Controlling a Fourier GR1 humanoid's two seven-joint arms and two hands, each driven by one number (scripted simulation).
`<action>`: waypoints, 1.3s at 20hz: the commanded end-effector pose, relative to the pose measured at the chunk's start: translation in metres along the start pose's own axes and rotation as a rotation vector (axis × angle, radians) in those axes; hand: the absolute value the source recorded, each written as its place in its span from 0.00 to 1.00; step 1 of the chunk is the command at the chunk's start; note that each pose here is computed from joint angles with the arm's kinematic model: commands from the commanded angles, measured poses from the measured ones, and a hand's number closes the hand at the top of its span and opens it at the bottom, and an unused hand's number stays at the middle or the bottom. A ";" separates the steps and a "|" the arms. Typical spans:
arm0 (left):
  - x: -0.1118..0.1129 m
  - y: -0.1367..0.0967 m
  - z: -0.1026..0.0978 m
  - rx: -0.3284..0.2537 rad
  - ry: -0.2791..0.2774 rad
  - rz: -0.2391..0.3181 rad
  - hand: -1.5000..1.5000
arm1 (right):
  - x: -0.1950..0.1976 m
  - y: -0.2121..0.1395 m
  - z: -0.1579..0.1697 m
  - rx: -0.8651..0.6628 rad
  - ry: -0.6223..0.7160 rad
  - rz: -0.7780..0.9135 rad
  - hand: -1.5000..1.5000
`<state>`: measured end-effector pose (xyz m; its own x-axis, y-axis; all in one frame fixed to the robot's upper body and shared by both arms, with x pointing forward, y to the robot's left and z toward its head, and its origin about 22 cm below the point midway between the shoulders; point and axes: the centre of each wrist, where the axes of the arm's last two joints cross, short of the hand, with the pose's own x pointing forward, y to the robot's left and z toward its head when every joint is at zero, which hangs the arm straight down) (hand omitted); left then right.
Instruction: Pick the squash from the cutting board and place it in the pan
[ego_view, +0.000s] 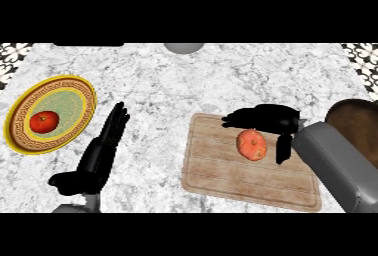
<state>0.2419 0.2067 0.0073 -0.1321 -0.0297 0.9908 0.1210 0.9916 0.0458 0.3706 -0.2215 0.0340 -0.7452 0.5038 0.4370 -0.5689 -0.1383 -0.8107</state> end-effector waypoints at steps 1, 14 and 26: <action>0.000 0.001 -0.005 -0.016 0.003 -0.004 0.50 | -0.006 0.018 -0.007 0.048 -0.025 -0.029 0.00; -0.006 -0.012 -0.002 -0.015 0.023 0.004 0.50 | -0.013 0.027 -0.047 0.117 -0.056 0.153 1.00; -0.002 -0.003 0.006 0.030 0.002 -0.014 0.50 | -0.020 0.028 -0.018 -0.231 -0.071 0.167 1.00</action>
<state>0.2429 0.2054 0.0124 -0.1280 -0.0309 0.9913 0.1172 0.9920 0.0461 0.3842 -0.2109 0.0026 -0.8566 0.4088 0.3148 -0.3981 -0.1355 -0.9073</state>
